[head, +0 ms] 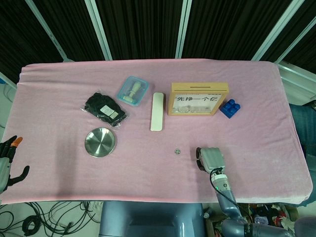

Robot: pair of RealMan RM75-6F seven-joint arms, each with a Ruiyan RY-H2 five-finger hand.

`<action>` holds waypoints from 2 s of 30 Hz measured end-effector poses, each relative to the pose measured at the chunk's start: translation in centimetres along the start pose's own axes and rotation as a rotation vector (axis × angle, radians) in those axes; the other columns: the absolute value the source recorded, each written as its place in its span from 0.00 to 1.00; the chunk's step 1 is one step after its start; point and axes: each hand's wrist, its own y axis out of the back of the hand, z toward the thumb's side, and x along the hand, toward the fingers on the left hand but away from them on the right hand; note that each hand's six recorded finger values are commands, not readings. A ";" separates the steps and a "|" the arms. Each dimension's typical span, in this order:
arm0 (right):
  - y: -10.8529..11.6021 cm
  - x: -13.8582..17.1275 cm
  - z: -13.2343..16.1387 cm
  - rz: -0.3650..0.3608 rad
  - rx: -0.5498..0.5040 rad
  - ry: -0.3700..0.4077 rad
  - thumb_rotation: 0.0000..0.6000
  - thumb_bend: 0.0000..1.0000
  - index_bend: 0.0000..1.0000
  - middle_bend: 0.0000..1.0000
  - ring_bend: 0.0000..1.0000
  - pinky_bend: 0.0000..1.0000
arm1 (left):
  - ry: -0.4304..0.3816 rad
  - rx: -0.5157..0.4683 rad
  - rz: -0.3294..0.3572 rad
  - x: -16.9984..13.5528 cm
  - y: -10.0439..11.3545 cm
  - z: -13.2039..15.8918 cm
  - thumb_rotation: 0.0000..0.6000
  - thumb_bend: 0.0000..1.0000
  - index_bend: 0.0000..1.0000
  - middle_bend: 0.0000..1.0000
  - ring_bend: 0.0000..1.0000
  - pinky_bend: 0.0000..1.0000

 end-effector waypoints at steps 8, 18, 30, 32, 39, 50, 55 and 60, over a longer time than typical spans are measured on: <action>0.0 0.0 0.1 -0.001 -0.004 0.003 1.00 0.36 0.58 0.82 0.88 0.92 | 0.001 0.000 0.000 0.0 0.0 0.0 1.00 0.37 0.05 0.00 0.00 0.00; 0.0 0.0 0.2 0.002 -0.009 0.009 1.00 0.38 0.61 0.82 0.89 0.92 | 0.001 0.000 0.000 0.0 0.0 0.0 1.00 0.37 0.05 0.00 0.00 0.00; 1.9 -0.2 0.8 -0.036 -0.035 0.030 1.00 0.38 0.62 0.82 0.89 0.92 | 0.000 -0.005 0.001 0.0 0.0 0.0 1.00 0.37 0.05 0.00 0.00 0.00; 2.7 -0.2 0.9 -0.045 -0.043 0.033 1.00 0.38 0.62 0.82 0.89 0.92 | -0.001 -0.006 0.000 0.0 0.0 0.1 1.00 0.37 0.05 0.00 0.00 0.00; 7.4 -1.0 0.7 -0.086 -0.072 0.038 1.00 0.39 0.62 0.82 0.89 0.92 | -0.001 -0.016 0.002 0.1 0.1 0.1 1.00 0.37 0.05 0.00 0.00 0.00; 19.1 -4.0 0.8 -0.171 -0.033 0.044 1.00 0.39 0.63 0.82 0.89 0.92 | 0.009 -0.032 -0.011 0.2 0.0 0.0 1.00 0.37 0.05 0.00 0.00 0.00; 22.8 -5.4 2.3 -0.149 -0.054 0.074 1.00 0.39 0.63 0.82 0.89 0.92 | 0.015 -0.033 -0.011 0.1 0.0 0.0 1.00 0.37 0.05 0.00 0.00 0.00; 25.8 -7.2 3.8 -0.129 -0.084 0.098 1.00 0.39 0.63 0.82 0.89 0.92 | 0.022 -0.028 -0.010 0.1 0.0 -0.1 1.00 0.37 0.05 0.00 0.00 0.00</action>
